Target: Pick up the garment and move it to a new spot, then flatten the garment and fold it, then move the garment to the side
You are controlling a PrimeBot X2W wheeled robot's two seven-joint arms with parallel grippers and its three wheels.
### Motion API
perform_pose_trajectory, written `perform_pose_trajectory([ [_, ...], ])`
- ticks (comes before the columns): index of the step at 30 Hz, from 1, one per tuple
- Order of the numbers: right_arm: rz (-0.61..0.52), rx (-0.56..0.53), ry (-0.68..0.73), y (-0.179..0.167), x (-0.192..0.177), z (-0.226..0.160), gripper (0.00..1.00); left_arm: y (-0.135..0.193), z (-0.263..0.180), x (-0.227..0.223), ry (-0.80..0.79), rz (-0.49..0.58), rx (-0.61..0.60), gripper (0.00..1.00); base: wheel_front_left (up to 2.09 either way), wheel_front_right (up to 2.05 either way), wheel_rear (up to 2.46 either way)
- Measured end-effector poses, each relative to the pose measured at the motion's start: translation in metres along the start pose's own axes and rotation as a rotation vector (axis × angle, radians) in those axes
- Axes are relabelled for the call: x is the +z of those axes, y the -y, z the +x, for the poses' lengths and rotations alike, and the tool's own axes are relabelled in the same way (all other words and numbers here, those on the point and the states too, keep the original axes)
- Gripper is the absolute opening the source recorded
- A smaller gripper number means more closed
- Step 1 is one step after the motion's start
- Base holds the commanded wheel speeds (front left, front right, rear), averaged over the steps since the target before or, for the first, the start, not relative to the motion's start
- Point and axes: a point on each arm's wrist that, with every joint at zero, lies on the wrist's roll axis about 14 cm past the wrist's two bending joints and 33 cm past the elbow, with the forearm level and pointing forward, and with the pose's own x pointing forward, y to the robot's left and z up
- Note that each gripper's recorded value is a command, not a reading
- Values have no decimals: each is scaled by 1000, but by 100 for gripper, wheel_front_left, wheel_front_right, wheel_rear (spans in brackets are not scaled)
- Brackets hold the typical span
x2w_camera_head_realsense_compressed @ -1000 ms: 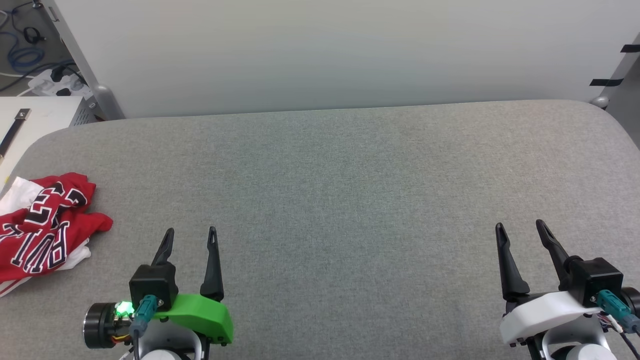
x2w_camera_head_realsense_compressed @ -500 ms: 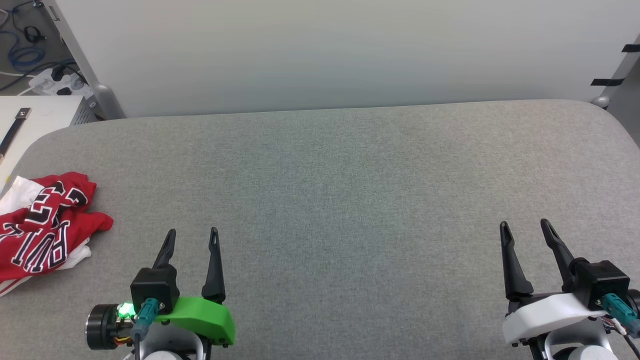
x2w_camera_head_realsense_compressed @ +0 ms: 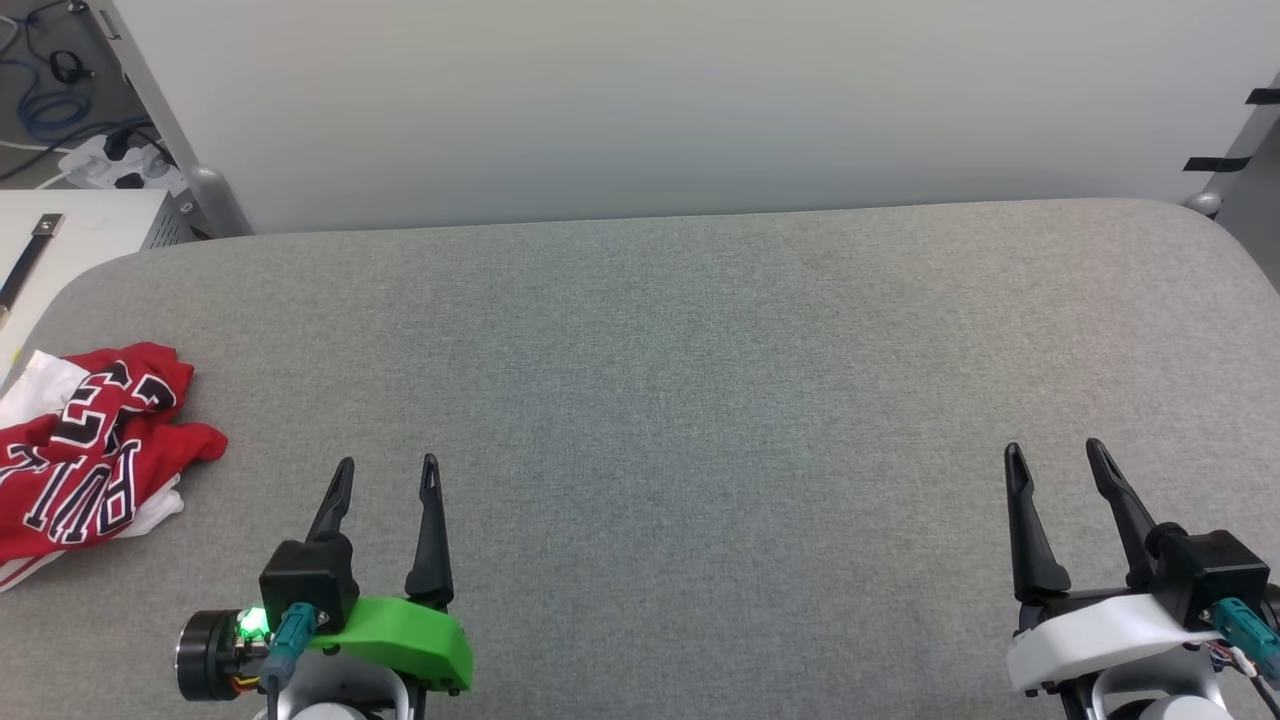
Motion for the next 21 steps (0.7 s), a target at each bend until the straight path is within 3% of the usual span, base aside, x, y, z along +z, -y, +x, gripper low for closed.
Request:
perform_pose_trajectory([
  [21, 15, 0, 37, -1, 4, -3, 100, 1, -3, -2, 17, -19, -14, 100, 0, 0, 0],
])
